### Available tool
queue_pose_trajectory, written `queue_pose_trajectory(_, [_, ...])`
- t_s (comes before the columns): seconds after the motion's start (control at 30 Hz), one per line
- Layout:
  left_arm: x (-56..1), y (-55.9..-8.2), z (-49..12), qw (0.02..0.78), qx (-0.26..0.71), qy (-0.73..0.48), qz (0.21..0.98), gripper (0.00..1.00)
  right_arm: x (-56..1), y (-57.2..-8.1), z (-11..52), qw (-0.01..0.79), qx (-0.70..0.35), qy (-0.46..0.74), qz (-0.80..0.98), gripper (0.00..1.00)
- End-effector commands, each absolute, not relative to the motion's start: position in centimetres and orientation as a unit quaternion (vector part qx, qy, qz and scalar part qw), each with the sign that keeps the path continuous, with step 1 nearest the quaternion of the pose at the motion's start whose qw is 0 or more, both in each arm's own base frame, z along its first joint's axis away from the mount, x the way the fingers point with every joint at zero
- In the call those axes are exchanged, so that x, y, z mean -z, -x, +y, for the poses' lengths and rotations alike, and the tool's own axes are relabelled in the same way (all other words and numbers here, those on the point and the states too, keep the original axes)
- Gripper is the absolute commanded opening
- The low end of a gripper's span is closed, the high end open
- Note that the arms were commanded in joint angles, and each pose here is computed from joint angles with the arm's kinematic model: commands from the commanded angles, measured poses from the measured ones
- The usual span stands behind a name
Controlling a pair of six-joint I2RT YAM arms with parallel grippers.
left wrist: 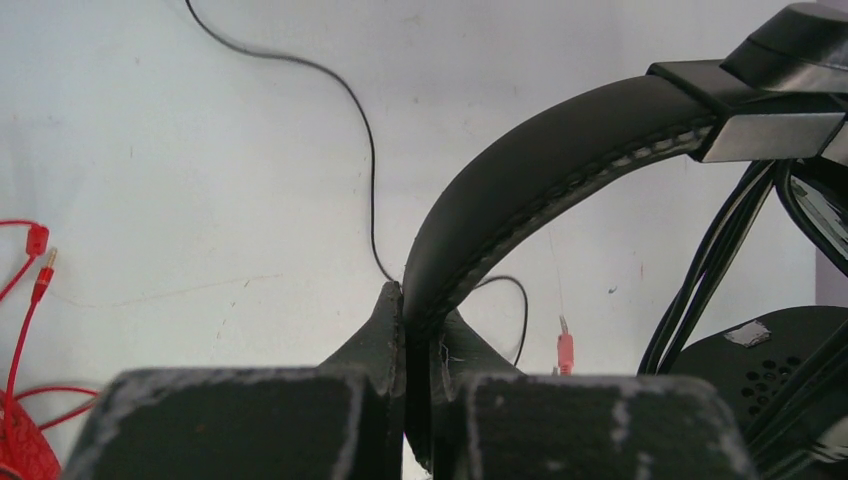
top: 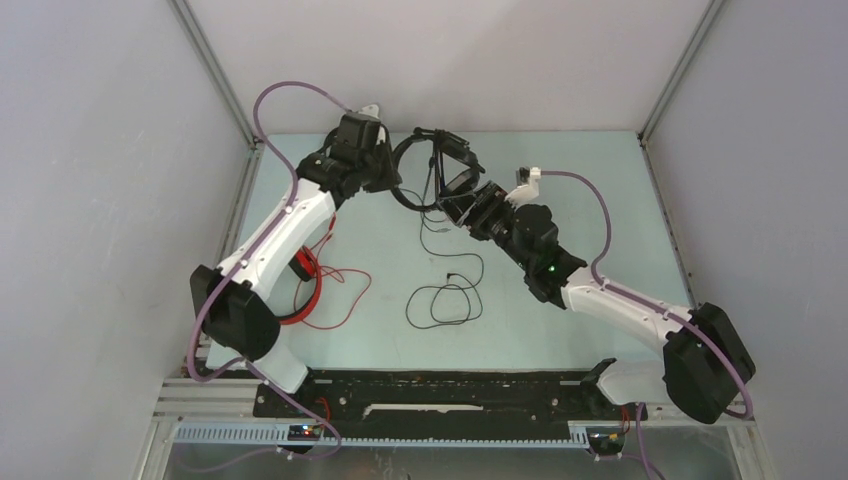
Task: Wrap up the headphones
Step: Wrap the headphones cable around the headphones.
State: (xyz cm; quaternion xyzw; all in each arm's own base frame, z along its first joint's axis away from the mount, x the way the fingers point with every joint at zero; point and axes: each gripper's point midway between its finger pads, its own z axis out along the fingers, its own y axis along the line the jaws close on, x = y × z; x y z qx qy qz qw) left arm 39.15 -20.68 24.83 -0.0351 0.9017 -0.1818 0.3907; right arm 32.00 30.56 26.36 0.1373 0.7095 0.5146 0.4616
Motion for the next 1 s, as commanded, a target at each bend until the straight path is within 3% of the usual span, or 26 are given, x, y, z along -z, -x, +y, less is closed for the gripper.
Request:
queue_pose_trajectory(0.0, [-31.0, -41.7, -21.5, 0.462, 0.206, 0.042, 0.862, 0.0, -26.1, -31.6, 29.5, 0.462, -0.498, -0.137, 0.721, 0.72])
queue_pose_trajectory(0.43, [-31.0, -43.3, -20.6, 0.482, 0.172, 0.055, 0.857, 0.0, -27.2, -28.5, 26.7, 0.455, -0.469, -0.156, 0.741, 0.89])
queue_pose_trajectory(0.97, [-32.3, -43.1, -22.0, 0.504, 0.185, 0.049, 0.842, 0.0, -31.5, -25.6, 29.0, 0.476, -0.506, -0.114, 0.71, 0.86])
